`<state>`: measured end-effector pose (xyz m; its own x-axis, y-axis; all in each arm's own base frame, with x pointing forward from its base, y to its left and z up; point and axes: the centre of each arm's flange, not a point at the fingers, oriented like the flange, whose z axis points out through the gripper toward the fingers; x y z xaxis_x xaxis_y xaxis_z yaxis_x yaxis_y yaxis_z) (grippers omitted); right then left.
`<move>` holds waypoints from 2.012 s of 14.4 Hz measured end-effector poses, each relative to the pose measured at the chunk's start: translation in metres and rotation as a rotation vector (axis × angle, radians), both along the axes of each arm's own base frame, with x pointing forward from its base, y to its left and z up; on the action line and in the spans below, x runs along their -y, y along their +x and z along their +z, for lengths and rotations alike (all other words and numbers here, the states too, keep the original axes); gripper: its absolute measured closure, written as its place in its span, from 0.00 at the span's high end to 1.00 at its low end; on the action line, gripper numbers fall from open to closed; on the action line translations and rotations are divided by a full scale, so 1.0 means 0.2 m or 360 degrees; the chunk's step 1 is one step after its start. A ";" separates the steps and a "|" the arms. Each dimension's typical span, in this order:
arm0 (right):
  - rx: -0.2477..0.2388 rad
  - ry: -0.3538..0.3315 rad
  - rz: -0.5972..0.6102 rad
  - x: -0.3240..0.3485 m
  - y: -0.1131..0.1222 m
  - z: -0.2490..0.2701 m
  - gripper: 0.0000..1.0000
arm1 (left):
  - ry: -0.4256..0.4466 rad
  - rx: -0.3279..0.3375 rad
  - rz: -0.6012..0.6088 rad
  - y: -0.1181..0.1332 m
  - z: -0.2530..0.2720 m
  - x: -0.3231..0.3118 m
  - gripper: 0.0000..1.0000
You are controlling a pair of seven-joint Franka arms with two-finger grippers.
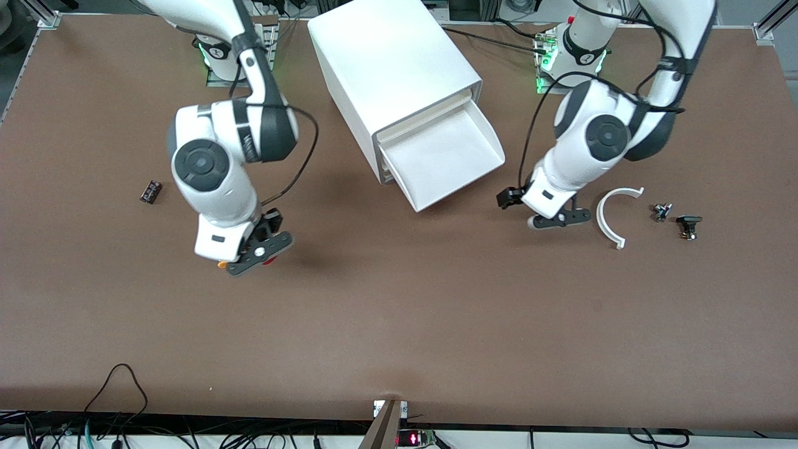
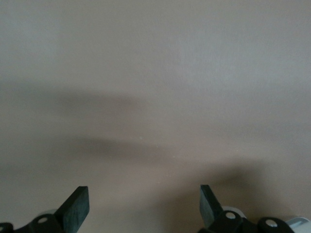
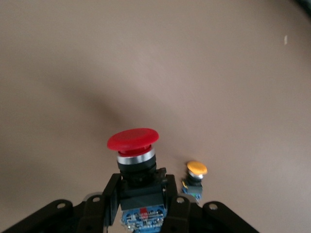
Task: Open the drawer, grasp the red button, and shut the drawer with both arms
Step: 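Carry the red button to the table while the left gripper reaches the drawer, then push the drawer shut with the left gripper while the right gripper lowers the button, then release the red button beside the yellow button and retract both grippers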
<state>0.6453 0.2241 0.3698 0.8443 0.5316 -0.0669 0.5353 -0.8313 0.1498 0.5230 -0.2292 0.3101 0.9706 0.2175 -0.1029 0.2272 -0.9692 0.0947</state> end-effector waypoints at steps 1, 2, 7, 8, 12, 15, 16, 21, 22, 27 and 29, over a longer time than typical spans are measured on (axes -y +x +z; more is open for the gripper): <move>-0.0007 -0.0004 -0.0038 0.08 0.00 -0.07 0.41 | 0.0005 -0.0014 0.0010 -0.04 -0.03 0.04 1.00; -0.0005 -0.0002 -0.0065 0.15 0.00 -0.15 0.41 | 0.0012 -0.0032 0.0016 -0.09 -0.05 0.10 1.00; -0.0019 0.0031 -0.0267 0.19 -0.16 -0.54 0.41 | -0.0010 -0.0124 0.0003 -0.32 -0.10 0.40 1.00; -0.0028 0.0032 -0.0310 0.17 -0.20 -0.59 0.41 | -0.0039 -0.0161 0.0012 -0.36 -0.11 0.44 1.00; -0.0006 0.0031 -0.0400 0.21 -0.29 -0.75 0.41 | -0.0071 -0.0281 -0.0056 -0.58 -0.17 0.61 1.00; -0.0004 0.0028 -0.0463 0.25 -0.33 -0.80 0.44 | -0.0061 -0.0328 -0.0175 -0.74 -0.17 0.74 1.00; 0.0005 0.0031 -0.0499 0.26 -0.32 -0.80 0.49 | -0.0063 -0.0323 -0.0180 -0.75 -0.16 0.76 1.00; 0.0005 0.0075 -0.0577 0.21 -0.28 -0.62 0.90 | -0.0095 -0.0257 -0.0134 -0.68 -0.14 0.72 1.00; -0.0016 0.0082 -0.0582 0.19 -0.26 -0.54 1.00 | -0.0115 -0.0192 -0.0080 -0.59 -0.11 0.66 1.00; -0.0119 0.0105 -0.0643 0.21 -0.11 -0.09 1.00 | -0.0151 0.0120 0.0043 0.00 0.28 0.00 1.00; -0.0156 0.0108 -0.0680 0.27 -0.06 0.07 1.00 | -0.0121 0.0110 0.0031 0.06 0.50 -0.20 1.00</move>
